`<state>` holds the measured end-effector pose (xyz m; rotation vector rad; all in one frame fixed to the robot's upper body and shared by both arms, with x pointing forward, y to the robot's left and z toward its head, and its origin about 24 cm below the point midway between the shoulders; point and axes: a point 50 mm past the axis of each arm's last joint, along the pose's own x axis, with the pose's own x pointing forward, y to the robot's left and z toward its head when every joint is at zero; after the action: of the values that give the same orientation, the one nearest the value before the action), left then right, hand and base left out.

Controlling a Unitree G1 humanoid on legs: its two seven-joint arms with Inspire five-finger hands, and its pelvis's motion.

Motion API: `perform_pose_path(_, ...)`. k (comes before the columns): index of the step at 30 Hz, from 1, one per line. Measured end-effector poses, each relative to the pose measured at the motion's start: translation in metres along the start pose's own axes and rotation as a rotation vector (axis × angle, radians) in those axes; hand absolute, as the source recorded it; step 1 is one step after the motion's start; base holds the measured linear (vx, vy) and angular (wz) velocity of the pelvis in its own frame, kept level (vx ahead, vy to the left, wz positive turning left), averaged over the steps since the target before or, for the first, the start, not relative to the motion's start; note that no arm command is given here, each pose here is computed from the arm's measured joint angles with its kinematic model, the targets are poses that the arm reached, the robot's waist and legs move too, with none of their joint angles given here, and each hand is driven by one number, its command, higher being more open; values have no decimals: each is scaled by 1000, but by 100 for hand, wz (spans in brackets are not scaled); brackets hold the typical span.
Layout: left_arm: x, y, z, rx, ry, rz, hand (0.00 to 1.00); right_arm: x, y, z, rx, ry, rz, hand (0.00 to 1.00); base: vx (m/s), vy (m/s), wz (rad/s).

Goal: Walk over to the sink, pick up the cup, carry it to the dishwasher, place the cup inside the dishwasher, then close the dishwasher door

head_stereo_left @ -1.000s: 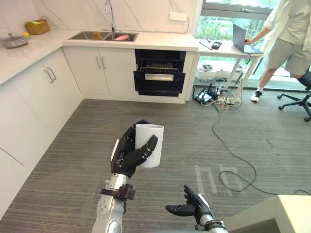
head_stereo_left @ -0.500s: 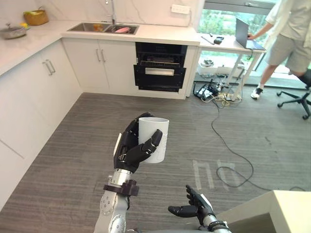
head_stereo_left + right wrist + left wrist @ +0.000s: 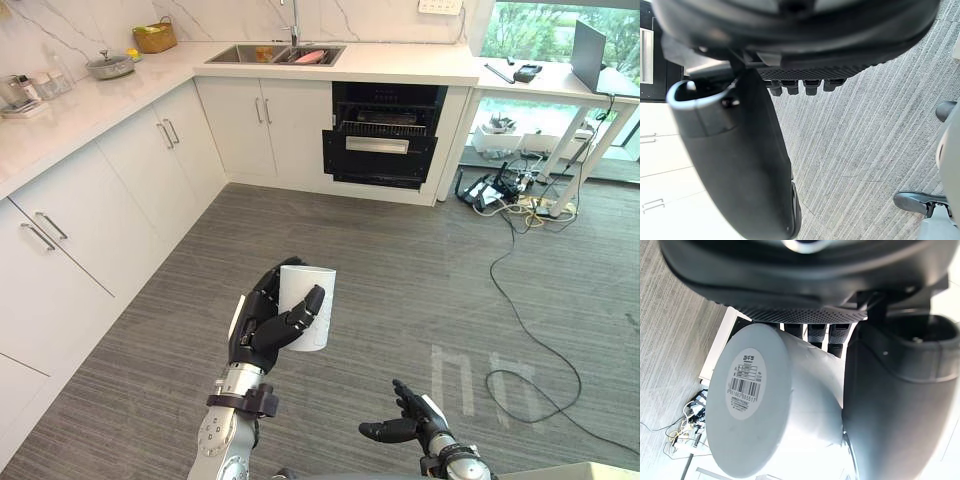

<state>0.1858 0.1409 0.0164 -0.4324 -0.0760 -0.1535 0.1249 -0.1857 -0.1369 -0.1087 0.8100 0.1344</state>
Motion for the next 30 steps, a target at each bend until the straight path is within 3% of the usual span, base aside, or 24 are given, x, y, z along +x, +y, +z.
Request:
perform_pose_path(11, -4, 17, -8, 35, 54, 61, 0, -18, -11, -22, 113, 27, -117, 100, 40, 1, 6)
perform_pose_path(30, -38, 36, -18, 28, 141, 211, 0, -21, 1, 1, 118, -110, -101, 100, 5, 22, 12)
